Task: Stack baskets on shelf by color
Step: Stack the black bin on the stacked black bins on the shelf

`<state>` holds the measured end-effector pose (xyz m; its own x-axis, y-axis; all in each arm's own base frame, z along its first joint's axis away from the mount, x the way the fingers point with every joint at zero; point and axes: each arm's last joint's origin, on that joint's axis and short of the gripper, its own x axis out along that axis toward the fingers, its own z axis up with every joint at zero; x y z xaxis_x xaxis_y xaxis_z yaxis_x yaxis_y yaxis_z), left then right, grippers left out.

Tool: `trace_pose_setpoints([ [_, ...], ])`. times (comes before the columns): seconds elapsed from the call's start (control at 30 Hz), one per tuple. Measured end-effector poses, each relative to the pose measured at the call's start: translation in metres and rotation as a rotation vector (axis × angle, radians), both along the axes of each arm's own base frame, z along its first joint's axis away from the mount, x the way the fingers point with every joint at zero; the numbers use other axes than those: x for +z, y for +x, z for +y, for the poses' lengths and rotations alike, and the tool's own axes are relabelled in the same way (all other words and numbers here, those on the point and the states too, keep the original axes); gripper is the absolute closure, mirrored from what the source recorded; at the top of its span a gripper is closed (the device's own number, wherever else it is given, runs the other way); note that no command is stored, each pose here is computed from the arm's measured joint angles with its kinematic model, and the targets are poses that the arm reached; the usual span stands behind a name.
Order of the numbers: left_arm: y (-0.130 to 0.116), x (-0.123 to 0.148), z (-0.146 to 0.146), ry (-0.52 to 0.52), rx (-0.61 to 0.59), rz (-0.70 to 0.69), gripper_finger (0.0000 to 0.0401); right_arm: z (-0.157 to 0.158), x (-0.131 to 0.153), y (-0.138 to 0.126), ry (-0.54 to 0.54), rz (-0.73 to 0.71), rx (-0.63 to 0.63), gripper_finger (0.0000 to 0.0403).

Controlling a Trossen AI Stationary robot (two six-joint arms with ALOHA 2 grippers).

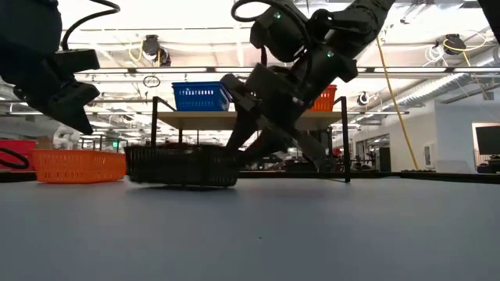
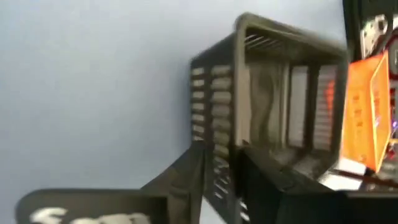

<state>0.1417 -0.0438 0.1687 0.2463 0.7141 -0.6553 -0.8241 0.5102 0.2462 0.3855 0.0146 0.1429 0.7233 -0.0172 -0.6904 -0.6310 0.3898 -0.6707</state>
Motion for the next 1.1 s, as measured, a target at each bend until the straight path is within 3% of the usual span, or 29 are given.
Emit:
trace_pose_setpoints([
  [0.2,0.0,0.0,0.0,0.004,-0.009,0.009,0.037,0.002,0.006,0.0,0.082,-0.012,-0.072,0.0391],
  [0.33,0.0,0.0,0.0,0.003,-0.011,0.009,0.037,0.013,0.012,-0.002,0.117,-0.021,-0.043,0.0393],
  [0.6,0.0,0.0,0.0,0.004,-0.016,0.011,0.037,0.045,0.05,-0.012,0.457,-0.08,-0.089,0.0398],
  [0.83,0.001,0.0,0.0,0.012,-0.016,0.001,0.037,0.063,0.12,-0.005,0.719,-0.262,-0.332,0.0398],
  [0.97,0.002,0.0,-0.001,0.01,-0.017,-0.013,0.037,0.066,0.15,0.0,0.667,-0.301,-0.434,0.0398],
  [1.1,0.003,0.0,-0.001,0.008,-0.02,-0.017,0.037,0.05,0.176,0.003,0.448,-0.433,-0.59,0.0398],
])
